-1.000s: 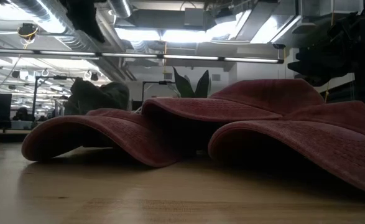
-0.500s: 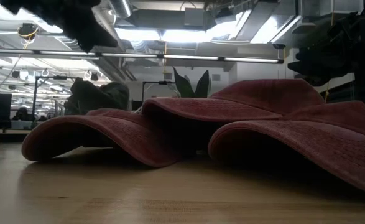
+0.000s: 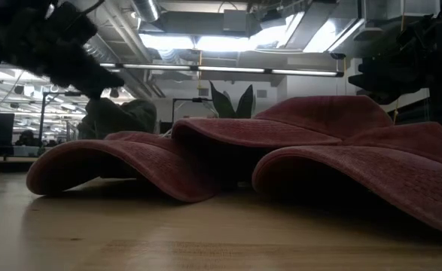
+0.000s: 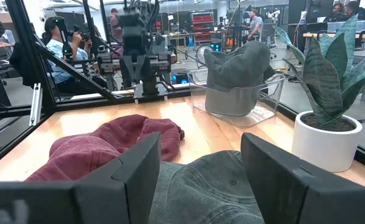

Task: Pick & Place hat
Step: Put the left red cap into the right transparent bin

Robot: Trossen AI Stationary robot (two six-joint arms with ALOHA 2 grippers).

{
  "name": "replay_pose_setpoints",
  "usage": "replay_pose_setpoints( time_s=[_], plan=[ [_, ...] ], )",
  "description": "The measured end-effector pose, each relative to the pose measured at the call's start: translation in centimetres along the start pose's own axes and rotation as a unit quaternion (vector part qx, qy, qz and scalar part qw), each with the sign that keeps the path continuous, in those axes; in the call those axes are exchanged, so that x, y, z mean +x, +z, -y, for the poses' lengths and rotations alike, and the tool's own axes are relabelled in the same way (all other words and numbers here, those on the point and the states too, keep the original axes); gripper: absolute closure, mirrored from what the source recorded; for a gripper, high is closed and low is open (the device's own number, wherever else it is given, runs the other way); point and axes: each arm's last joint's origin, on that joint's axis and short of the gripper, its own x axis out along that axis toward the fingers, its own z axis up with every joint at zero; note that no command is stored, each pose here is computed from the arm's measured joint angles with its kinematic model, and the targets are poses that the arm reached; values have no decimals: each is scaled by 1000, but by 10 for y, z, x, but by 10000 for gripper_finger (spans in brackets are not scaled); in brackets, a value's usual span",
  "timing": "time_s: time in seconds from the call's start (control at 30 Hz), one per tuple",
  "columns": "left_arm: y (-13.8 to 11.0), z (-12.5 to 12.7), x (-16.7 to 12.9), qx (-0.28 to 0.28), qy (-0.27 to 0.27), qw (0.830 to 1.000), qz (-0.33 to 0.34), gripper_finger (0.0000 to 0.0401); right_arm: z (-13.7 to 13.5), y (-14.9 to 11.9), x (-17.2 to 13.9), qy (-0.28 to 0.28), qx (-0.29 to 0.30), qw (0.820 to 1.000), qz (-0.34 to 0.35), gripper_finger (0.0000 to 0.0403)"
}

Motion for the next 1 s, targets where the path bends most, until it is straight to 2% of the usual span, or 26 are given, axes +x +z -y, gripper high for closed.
replay_pose_setpoints(
  time_s=[0.33,0.63,0.93,1.0],
  plan=[
    [-18,-4,-17,26,-9,998,52,396,0,0,0,0,0,1000,0,181],
    [-11,-7,-30,74,-18,993,92,396,0,0,0,0,0,1000,0,181],
    [-13,-16,-48,70,8,992,109,395,0,0,0,0,0,1000,0,181],
    [-11,-17,-52,71,-4,989,128,395,0,0,0,0,0,1000,0,181]
  ],
)
